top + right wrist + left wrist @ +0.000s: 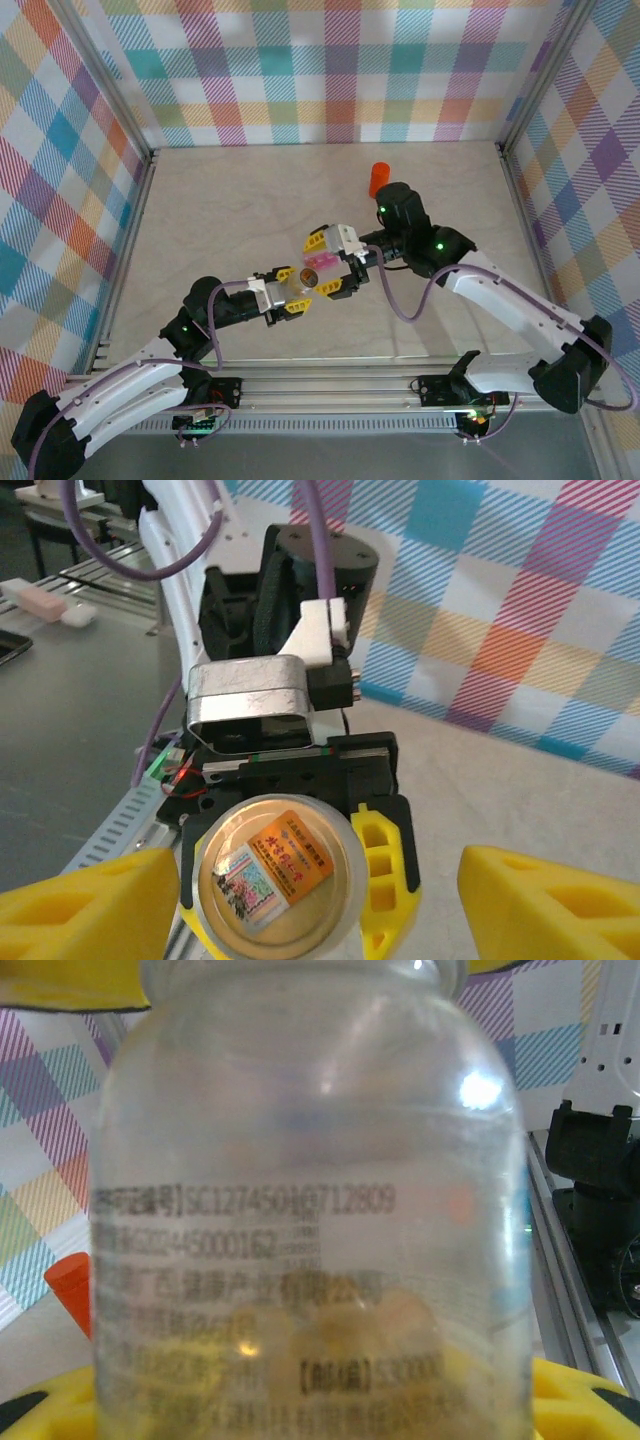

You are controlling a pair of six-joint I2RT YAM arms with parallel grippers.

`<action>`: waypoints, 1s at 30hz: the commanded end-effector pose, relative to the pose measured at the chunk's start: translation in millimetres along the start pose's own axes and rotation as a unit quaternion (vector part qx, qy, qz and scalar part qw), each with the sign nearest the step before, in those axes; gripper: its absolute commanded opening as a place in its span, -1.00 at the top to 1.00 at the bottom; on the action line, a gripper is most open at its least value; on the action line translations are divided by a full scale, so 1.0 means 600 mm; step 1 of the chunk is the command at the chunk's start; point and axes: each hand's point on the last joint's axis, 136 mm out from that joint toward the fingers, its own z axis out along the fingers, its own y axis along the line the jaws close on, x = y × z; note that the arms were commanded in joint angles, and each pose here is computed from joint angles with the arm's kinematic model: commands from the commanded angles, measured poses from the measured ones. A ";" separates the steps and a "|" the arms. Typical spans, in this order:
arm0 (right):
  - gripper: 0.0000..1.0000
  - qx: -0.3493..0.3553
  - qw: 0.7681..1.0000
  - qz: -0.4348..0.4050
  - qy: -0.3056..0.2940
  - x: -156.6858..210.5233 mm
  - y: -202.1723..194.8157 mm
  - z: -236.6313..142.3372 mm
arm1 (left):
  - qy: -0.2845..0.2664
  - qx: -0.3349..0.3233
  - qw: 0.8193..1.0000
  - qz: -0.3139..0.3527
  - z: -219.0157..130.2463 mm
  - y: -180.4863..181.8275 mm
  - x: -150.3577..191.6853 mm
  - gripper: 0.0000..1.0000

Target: Sort the pills into containers

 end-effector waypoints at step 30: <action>0.22 -0.033 0.998 0.052 0.009 0.058 -0.019 -0.020 | -0.006 -0.003 1.000 0.011 0.059 0.056 -0.018 1.00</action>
